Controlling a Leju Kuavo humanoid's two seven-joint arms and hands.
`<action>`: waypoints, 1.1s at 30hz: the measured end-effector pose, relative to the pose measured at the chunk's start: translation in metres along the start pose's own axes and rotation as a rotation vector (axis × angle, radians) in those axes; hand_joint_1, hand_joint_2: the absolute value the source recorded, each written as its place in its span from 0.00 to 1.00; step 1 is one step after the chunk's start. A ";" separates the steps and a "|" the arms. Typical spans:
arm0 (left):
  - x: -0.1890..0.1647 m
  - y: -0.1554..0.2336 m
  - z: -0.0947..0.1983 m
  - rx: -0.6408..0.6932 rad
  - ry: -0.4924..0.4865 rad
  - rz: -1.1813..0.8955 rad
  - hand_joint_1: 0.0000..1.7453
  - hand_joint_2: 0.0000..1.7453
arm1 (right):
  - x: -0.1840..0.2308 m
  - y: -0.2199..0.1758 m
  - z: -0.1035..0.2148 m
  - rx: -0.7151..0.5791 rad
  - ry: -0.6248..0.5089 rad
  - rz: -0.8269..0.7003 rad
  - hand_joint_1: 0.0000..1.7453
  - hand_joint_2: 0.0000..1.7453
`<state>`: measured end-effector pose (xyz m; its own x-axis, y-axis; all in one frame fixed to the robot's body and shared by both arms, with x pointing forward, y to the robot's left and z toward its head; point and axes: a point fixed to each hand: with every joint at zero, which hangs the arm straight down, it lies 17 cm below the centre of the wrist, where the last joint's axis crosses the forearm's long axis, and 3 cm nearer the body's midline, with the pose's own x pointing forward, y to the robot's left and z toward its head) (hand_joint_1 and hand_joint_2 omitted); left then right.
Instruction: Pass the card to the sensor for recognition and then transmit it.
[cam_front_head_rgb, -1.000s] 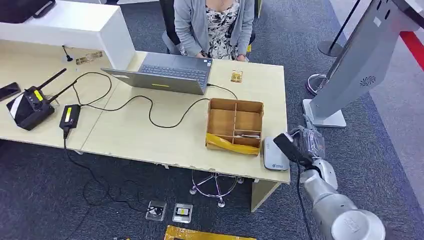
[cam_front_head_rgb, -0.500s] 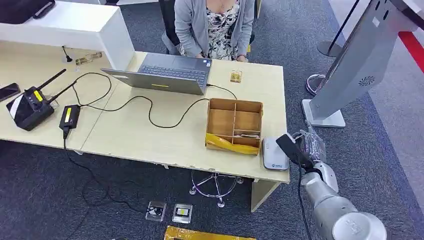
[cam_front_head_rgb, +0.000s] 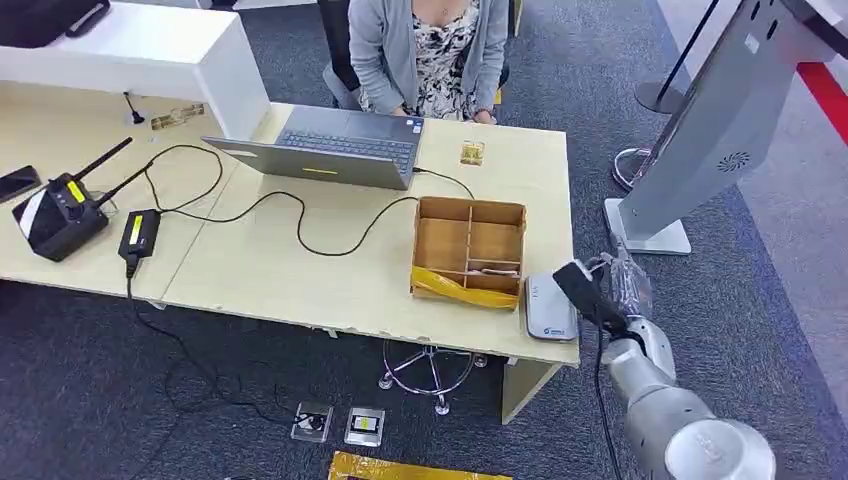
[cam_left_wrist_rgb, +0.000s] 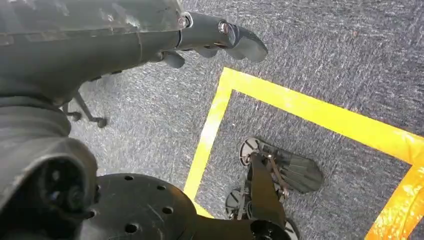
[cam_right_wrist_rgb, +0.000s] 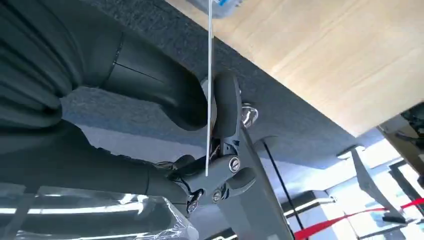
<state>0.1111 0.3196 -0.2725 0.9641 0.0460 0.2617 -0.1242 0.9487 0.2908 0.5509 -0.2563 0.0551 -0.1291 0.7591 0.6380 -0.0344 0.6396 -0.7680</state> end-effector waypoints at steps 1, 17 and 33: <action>0.000 0.000 0.000 -0.001 0.000 -0.001 0.00 0.00 | 0.005 -0.005 -0.005 -0.009 -0.008 0.000 1.00 1.00; 0.020 -0.010 0.001 -0.047 -0.047 -0.060 0.00 0.00 | 0.076 -0.075 -0.080 -0.101 0.018 0.075 1.00 1.00; 0.079 -0.040 0.009 -0.116 -0.112 -0.139 0.00 0.00 | 0.114 -0.138 -0.100 -0.197 0.142 0.028 1.00 1.00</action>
<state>0.1900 0.2824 -0.2557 0.9370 -0.1172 0.3290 0.0427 0.9733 0.2253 0.6397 -0.2455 0.2396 0.0137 0.7773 0.6290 0.1626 0.6190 -0.7684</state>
